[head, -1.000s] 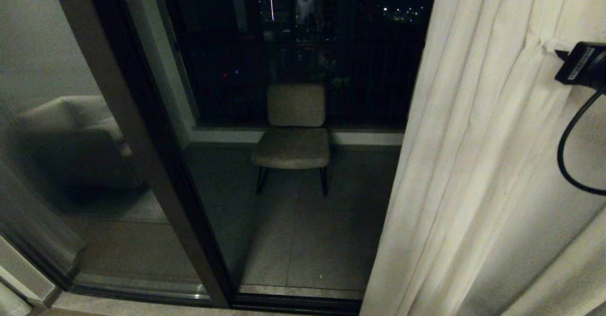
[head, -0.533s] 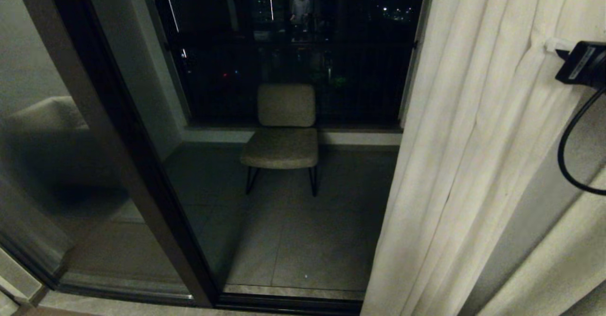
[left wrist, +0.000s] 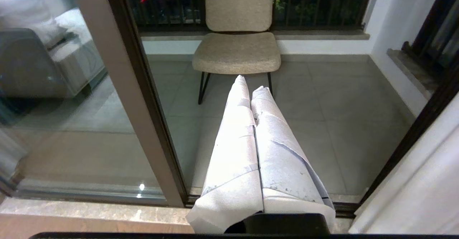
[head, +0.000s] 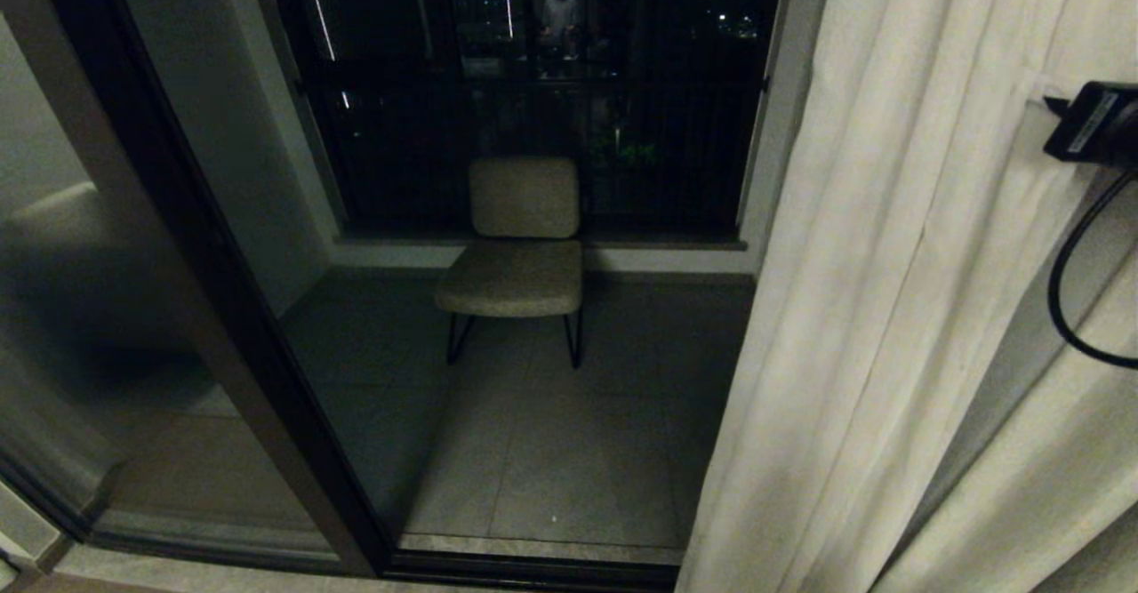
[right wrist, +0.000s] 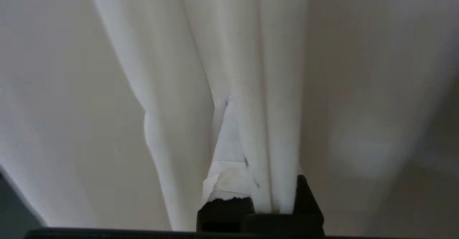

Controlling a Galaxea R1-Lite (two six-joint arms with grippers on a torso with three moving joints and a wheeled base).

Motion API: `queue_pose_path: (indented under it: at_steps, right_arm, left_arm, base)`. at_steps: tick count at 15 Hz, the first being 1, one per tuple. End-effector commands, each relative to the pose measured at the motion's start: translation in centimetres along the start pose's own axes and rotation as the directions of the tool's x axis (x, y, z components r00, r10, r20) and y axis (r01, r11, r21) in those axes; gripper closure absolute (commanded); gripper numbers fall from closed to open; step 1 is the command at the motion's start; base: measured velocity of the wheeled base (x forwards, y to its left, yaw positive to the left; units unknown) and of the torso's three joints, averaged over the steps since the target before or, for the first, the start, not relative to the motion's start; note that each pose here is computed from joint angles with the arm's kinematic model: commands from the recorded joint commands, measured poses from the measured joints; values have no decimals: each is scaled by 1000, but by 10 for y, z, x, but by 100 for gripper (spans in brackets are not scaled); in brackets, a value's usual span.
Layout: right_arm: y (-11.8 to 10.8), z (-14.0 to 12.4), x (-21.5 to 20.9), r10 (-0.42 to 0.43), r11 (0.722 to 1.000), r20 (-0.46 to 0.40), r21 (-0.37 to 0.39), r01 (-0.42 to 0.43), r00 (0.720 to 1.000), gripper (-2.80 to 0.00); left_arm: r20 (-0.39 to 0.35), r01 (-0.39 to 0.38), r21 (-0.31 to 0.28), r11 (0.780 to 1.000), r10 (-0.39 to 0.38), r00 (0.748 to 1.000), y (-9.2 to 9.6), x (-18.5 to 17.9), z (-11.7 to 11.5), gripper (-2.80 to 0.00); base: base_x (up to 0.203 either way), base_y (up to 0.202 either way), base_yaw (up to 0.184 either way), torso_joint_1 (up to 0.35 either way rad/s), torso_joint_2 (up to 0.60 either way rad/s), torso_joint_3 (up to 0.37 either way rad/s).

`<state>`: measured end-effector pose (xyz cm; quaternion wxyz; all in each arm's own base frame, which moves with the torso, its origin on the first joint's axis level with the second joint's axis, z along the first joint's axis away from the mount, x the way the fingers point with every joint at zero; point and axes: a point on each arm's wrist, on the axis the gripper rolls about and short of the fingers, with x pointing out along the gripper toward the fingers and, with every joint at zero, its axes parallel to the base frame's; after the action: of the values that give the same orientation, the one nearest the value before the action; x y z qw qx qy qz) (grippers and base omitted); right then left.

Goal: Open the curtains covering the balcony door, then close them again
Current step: Pull the inner curtains open on both sides

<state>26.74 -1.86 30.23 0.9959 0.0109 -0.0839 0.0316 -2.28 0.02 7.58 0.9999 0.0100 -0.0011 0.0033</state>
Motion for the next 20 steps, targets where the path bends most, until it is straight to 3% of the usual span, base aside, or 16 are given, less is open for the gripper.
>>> queue_pose_path:
  at_steps: [1,7,10,15,20]
  right_arm:
    - [0,0,0,0,1000,4,0,0,1000,0]
    - [-1,1,-2,-4,1000,1,3,4,1000,0]
    - [-13,9,5,-41,999,27,-3,41,999,0]
    - [-66,39,15,-207,978,68,13,207,976,0]
    - [-131,54,6,-390,920,106,4,392,915,0]
  left_arm:
    - [1,0,0,1000,0,1000,0,0,0,0]
    - [1,0,0,1000,0,1000,0,0,0,0]
    - [1,-1,0,1000,1,1000,0,0,0,0]
    - [1,-1,0,1000,1,1000,0,0,0,0]
    - [1,-1,0,1000,1,1000,0,0,0,0]
  base:
    - [0,0,0,0,0,0]
    - [0,0,0,0,0,0]
    - [0,0,0,0,0,0]
    - [0,0,0,0,0,0]
    - [0,0,0,0,0,0]
